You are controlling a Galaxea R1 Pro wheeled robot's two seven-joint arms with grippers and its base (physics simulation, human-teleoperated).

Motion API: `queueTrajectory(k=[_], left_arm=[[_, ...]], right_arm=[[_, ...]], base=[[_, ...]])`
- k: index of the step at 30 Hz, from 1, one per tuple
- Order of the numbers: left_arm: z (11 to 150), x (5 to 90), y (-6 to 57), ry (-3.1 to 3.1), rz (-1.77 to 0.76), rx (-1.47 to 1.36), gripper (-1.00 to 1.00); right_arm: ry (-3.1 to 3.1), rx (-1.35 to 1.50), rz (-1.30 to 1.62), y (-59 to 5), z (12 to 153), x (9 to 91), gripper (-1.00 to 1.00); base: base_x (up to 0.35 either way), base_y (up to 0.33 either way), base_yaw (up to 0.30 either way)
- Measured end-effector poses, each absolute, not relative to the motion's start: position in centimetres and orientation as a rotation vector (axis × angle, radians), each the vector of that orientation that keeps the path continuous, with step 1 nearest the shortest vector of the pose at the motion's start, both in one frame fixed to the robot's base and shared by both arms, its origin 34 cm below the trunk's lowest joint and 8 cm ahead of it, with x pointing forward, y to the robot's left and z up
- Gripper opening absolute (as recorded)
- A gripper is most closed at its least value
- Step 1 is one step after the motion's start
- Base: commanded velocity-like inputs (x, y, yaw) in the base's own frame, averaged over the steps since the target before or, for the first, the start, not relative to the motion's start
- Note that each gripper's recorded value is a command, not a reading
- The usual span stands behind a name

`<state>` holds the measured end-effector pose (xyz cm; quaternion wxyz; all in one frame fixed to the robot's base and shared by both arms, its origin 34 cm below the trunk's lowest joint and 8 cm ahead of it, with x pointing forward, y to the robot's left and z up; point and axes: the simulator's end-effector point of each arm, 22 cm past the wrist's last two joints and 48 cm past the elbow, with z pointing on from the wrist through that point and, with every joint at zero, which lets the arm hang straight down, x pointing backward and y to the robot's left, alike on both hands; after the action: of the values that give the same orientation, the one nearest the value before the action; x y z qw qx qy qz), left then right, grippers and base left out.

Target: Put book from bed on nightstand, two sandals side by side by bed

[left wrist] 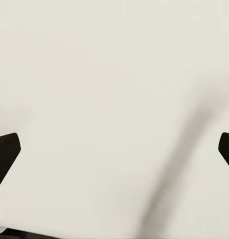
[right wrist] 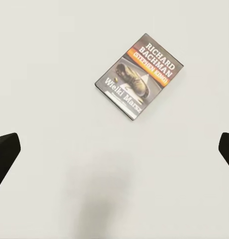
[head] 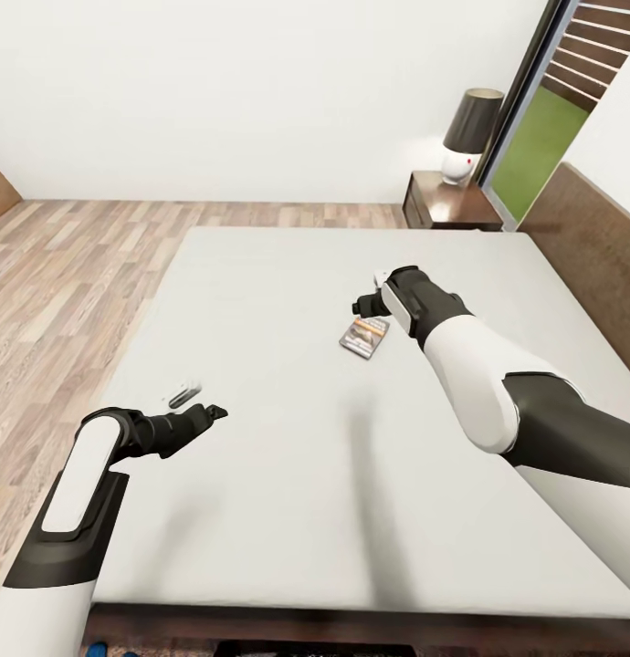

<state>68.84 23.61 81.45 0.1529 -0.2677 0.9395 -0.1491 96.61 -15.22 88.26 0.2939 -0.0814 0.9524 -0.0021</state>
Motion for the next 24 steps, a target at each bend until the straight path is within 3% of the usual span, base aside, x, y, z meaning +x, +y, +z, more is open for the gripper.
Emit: queueTrajectory(k=[24], left_arm=[[79.3, 68.2, 23.9, 2.734, -0.401, -0.779, 1.00]], right_arm=[[2.563, -0.214, -0.007, -15.4, 85.6, 96.6, 1.00]], base=[[0.000, 0.000, 0.000]])
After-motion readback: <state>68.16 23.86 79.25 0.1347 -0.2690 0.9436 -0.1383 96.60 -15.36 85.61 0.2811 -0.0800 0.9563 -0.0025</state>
